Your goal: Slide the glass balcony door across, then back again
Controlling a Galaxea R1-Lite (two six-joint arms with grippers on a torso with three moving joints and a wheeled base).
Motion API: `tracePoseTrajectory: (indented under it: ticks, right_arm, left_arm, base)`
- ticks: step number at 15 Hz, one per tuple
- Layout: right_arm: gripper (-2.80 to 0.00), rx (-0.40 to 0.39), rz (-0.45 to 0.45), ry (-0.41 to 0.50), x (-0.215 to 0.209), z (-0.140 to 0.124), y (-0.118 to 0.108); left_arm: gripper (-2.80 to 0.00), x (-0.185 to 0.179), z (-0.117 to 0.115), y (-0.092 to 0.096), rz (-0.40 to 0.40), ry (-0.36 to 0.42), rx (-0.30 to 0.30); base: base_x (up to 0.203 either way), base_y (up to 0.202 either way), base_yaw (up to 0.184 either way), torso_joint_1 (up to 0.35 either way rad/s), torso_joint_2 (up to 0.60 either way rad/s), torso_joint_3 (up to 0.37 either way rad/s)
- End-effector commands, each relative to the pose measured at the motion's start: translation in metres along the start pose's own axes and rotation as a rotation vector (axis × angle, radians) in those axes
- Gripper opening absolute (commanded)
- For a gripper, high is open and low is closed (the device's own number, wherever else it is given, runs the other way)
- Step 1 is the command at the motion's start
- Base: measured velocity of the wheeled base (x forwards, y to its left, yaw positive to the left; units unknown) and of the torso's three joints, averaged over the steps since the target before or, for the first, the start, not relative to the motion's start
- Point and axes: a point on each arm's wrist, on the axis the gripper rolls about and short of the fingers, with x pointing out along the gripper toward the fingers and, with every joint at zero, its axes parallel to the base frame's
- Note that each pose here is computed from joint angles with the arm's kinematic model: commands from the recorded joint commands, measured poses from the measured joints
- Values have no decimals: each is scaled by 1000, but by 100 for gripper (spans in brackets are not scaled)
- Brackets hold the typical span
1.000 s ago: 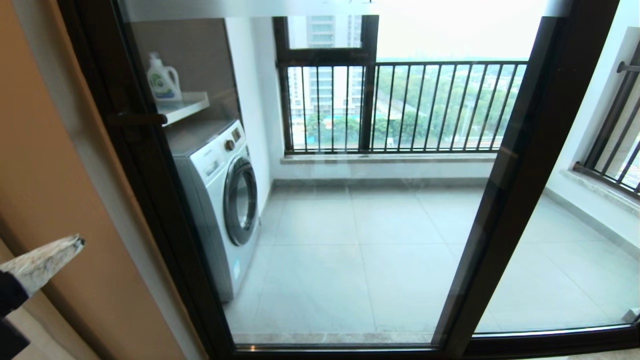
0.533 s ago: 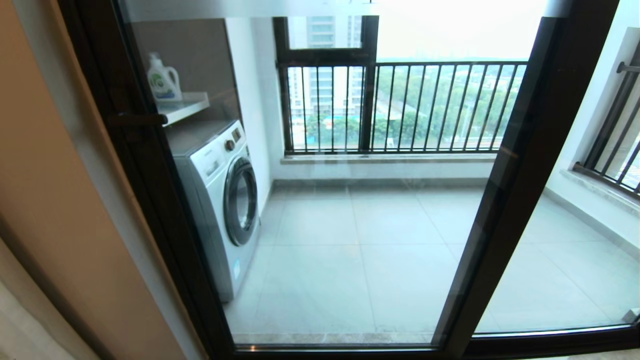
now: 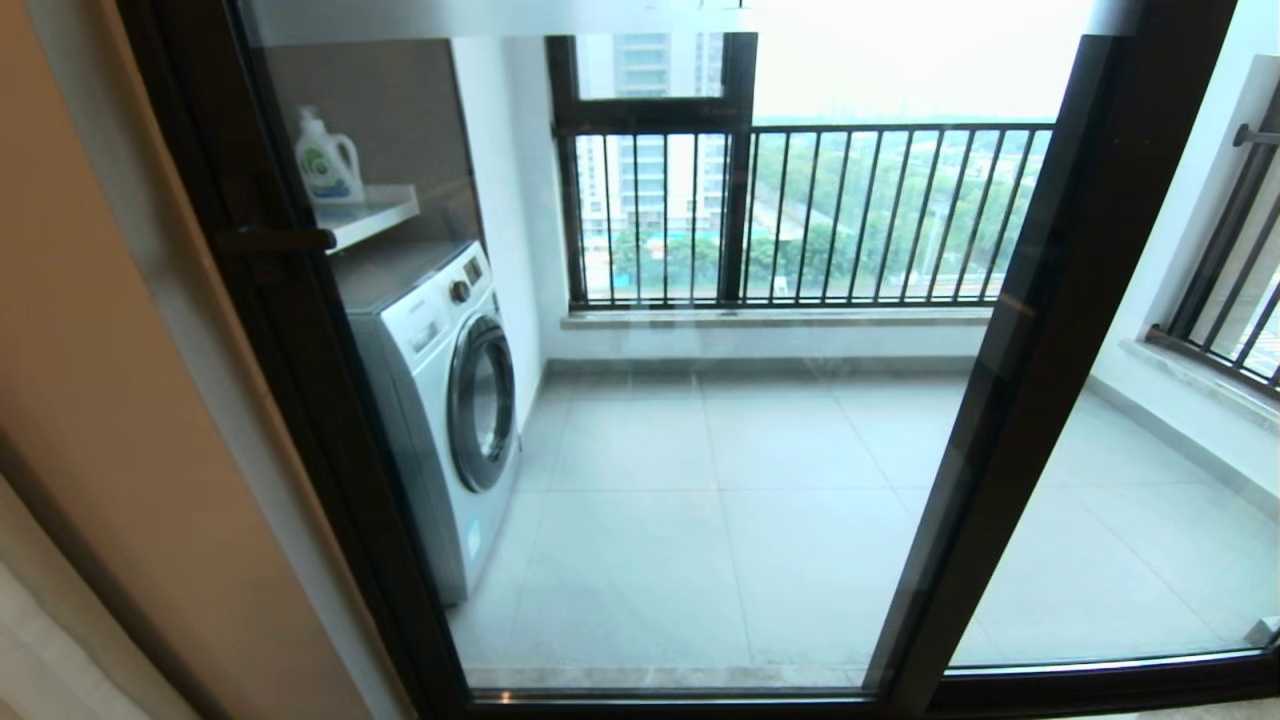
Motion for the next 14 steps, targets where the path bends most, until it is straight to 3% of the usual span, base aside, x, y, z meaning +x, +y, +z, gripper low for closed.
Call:
tracePoseTrajectory:
  ticks: [1,3,5,14]
  right_arm:
    - [-280,-1,3,11,1,-3,1]
    - [-280,-1,4,11,1,-3,1]
    - [-280,-1,3,13,1,-3,1]
    - [-280,1,3,13,1,-3,1]
  left_arm:
    - [-280,12,-38,8,189,50,85]
    - [-280,23,-47,16,330,-46,147]
    - [-280,24,-54,18,400,-10,102]
    - [-280,24,-55,18,405,-12,68]
  base:
    - [0,0,0,0,0,0]
    - [0,0,0,0,0,0]
    - [0,0,0,0,0,0]
    - [0,0,0,0,0,0]
